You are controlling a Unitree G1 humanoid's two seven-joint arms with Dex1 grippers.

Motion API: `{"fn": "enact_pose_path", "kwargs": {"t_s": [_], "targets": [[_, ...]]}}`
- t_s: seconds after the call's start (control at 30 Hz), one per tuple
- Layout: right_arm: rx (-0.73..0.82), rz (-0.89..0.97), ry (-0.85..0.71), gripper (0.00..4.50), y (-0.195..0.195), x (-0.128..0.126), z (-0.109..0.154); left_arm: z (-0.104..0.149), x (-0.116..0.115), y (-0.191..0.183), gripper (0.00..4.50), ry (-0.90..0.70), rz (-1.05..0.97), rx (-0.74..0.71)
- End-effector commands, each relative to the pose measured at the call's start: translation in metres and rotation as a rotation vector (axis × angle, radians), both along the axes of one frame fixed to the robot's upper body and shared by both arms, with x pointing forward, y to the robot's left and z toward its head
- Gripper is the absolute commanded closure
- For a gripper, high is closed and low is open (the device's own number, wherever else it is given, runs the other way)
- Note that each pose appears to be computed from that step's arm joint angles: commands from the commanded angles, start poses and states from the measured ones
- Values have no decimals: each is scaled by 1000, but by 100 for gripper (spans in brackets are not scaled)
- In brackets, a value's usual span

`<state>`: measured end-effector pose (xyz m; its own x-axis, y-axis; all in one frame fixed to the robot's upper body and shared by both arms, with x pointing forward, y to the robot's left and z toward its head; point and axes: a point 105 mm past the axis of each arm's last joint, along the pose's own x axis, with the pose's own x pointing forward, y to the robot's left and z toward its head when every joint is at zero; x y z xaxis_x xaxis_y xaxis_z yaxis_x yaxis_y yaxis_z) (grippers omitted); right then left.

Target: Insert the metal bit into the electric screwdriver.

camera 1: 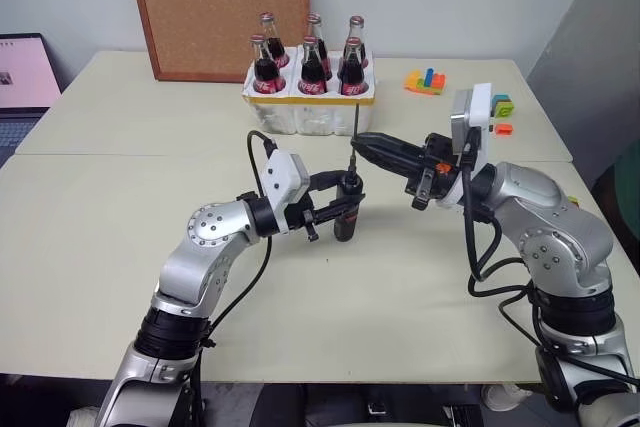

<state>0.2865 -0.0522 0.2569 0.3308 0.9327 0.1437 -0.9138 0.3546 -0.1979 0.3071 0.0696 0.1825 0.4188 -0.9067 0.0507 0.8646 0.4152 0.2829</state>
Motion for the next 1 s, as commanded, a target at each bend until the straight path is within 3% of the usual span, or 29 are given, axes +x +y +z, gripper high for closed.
{"fn": "enact_pose_path", "kwargs": {"t_s": [0.03,0.3,0.67,1.0], "targets": [[-88,39,33,450,5,-3,-14,6,2,4,286,-46,34,18],[-175,43,24,450,4,-5,-28,7,3,4,286,-43,41,10],[-136,18,55,450,2,-2,-24,6,3,3,286,-44,37,13],[-74,14,23,238,1,-5,-5,5,3,3,286,-42,35,15]]}}
